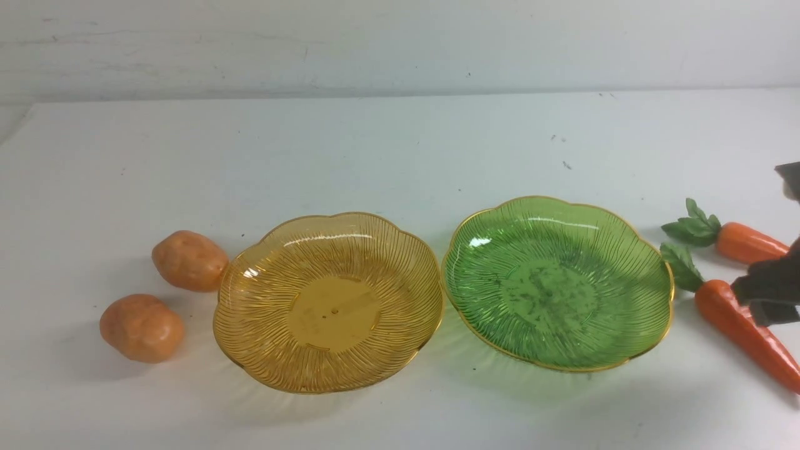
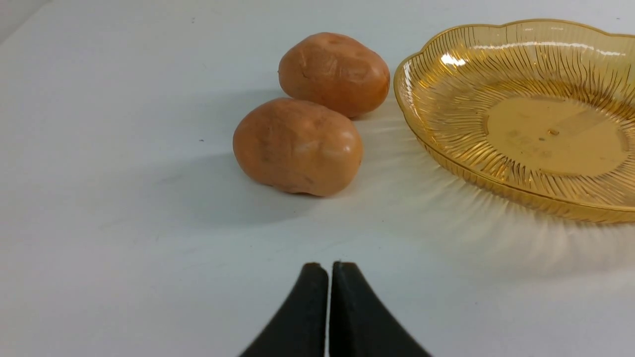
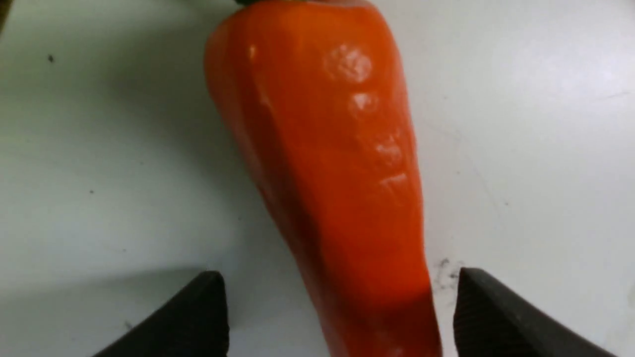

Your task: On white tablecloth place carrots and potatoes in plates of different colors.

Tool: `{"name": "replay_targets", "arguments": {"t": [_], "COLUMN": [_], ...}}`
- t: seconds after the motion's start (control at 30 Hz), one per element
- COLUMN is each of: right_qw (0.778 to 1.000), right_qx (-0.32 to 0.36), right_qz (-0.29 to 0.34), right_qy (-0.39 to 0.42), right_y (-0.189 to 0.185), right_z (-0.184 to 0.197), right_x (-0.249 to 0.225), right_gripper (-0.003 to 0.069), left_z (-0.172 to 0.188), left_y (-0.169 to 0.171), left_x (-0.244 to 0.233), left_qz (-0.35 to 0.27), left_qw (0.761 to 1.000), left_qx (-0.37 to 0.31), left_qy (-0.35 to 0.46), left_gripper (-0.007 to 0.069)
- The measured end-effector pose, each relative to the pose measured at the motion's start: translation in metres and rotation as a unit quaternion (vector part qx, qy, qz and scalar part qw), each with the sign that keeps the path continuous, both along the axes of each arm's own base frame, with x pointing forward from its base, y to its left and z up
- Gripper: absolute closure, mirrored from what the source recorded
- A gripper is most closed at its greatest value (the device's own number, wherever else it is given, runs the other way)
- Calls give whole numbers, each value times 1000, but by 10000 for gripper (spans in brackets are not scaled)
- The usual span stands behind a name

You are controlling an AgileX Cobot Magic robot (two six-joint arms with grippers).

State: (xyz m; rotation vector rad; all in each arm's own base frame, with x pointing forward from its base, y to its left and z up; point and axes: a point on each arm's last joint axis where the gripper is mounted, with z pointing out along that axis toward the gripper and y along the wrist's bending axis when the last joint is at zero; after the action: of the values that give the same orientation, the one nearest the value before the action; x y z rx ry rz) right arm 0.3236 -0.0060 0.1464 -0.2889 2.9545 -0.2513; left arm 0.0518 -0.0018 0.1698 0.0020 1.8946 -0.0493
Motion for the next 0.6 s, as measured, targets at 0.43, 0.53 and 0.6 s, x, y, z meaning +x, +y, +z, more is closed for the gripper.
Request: {"name": "replay_targets", "arguments": {"t": [0.43, 0.53, 0.6], "right_qw": [998, 994, 988], "right_qx": [-14, 35, 104], "right_qz": [-53, -77, -56], "right_qy": [-11, -65, -105], "right_y": [-4, 4, 24], "right_z": [75, 114, 134], "right_x": [5, 6, 9], "right_gripper": [428, 428, 428], "left_z": [0, 0, 0], "left_y": [0, 0, 0], "left_x": [0, 0, 0], "left_qz": [0, 0, 0], "left_qw": [1000, 1000, 1000], "left_qx": [0, 0, 0], "left_qy": [0, 0, 0], "left_gripper": [628, 628, 628]}}
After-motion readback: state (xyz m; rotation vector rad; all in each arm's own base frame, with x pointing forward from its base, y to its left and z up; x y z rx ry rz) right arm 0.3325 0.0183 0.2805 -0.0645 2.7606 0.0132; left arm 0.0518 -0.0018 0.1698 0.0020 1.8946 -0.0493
